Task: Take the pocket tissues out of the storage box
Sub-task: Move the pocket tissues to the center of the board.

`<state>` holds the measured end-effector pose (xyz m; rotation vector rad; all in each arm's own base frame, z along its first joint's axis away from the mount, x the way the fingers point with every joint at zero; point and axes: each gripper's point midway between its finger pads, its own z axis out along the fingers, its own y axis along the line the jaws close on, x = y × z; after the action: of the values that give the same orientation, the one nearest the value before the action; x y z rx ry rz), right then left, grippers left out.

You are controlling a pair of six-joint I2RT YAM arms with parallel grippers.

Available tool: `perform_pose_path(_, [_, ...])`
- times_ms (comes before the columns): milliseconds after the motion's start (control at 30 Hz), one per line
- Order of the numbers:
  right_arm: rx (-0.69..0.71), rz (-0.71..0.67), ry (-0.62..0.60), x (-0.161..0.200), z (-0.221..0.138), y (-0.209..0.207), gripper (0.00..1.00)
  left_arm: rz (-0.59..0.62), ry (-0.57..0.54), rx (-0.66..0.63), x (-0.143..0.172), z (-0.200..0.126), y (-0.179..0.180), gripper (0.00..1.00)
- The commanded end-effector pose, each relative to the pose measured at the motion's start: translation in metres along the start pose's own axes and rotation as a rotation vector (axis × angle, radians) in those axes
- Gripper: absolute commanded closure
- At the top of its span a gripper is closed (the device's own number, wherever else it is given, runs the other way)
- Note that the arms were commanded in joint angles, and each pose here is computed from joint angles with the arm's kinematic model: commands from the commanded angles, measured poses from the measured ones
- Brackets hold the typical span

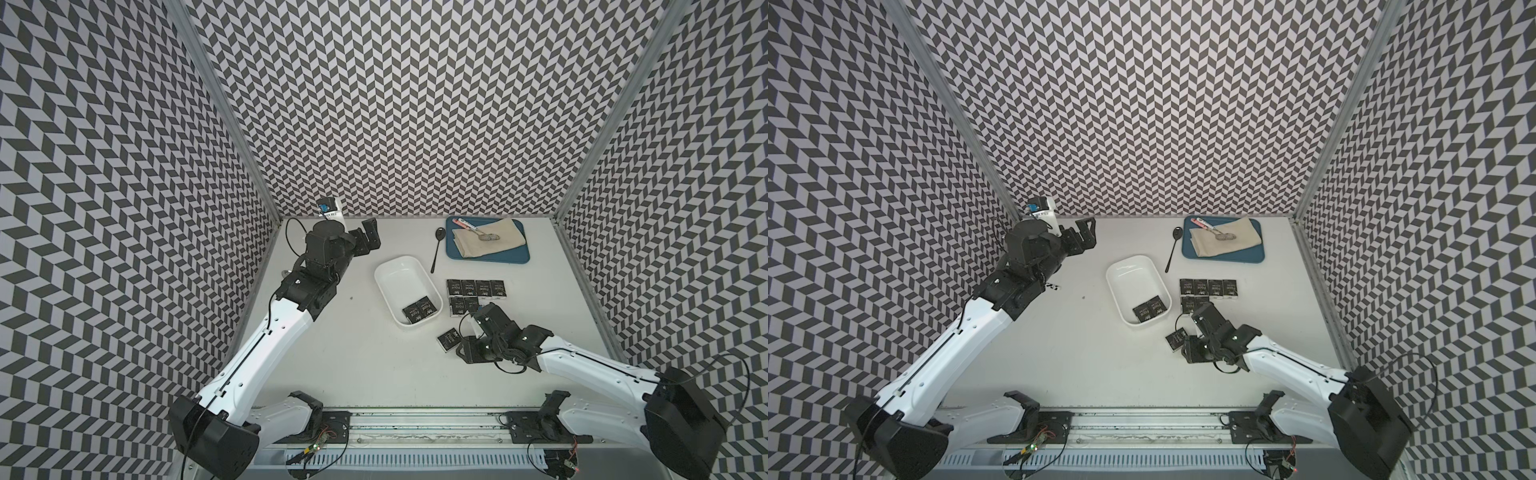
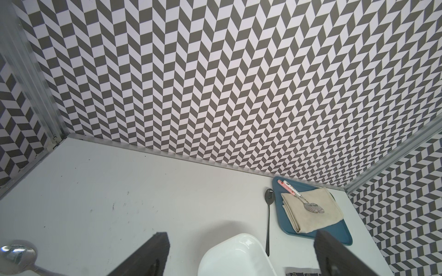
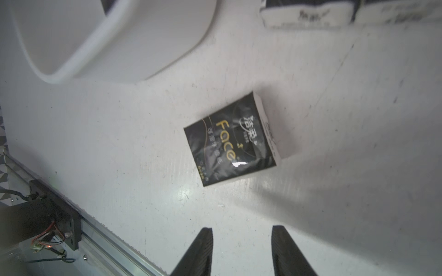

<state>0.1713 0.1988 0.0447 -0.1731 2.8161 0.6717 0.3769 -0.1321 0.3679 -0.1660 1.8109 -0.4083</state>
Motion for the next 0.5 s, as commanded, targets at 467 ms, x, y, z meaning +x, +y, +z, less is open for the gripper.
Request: perform_pose_path(467, [-0.094, -0.010, -0.039, -0.025, 0.022, 0.024, 0.54, 0.013, -0.067, -0.008, -0.027, -0.009, 0.000, 0.01])
